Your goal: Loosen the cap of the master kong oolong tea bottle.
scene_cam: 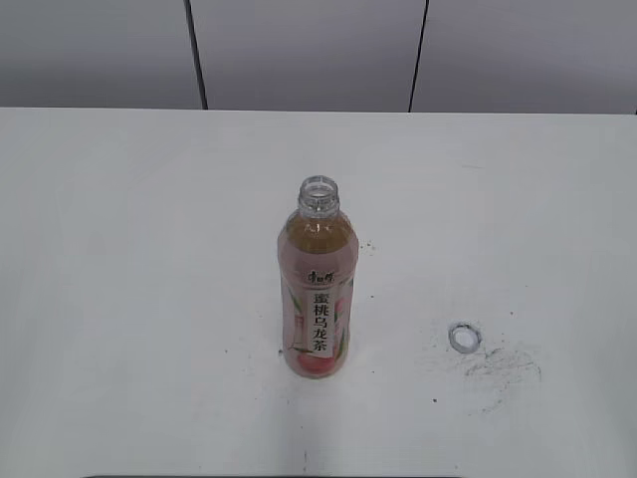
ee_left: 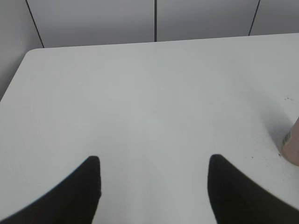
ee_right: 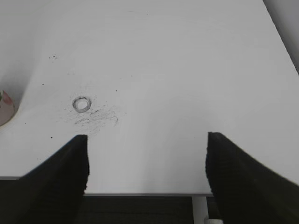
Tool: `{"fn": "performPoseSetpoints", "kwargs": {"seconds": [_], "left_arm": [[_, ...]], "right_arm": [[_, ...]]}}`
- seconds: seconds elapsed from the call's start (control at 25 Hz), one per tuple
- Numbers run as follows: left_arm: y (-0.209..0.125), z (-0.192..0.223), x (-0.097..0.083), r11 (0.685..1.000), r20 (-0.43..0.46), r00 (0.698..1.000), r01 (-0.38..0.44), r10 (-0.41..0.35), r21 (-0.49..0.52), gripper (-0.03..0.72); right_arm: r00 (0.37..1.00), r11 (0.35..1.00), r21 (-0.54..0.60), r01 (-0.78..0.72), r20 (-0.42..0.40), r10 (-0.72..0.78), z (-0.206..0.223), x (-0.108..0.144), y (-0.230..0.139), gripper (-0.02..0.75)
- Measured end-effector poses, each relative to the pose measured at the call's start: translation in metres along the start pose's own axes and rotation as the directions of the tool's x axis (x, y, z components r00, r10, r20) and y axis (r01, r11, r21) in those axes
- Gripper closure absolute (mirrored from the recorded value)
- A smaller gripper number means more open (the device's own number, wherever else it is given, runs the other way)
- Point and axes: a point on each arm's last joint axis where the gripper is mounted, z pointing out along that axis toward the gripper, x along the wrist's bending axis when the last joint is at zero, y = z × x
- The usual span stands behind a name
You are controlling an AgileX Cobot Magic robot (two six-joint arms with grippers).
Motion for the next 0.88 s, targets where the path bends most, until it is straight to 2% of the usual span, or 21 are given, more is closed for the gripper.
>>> {"fn": "performPoseSetpoints", "kwargs": {"seconds": [0.88], "left_arm": [[0.0000,-0.0001,0.0018,1.000,-0.023,1.000,-0.011,0.011,0.001,0.252]], "right_arm": [[1.000,1.000,0.003,0.012,0.025,-0.012,0.0000,-0.0023,-0.0003,0.152]]}}
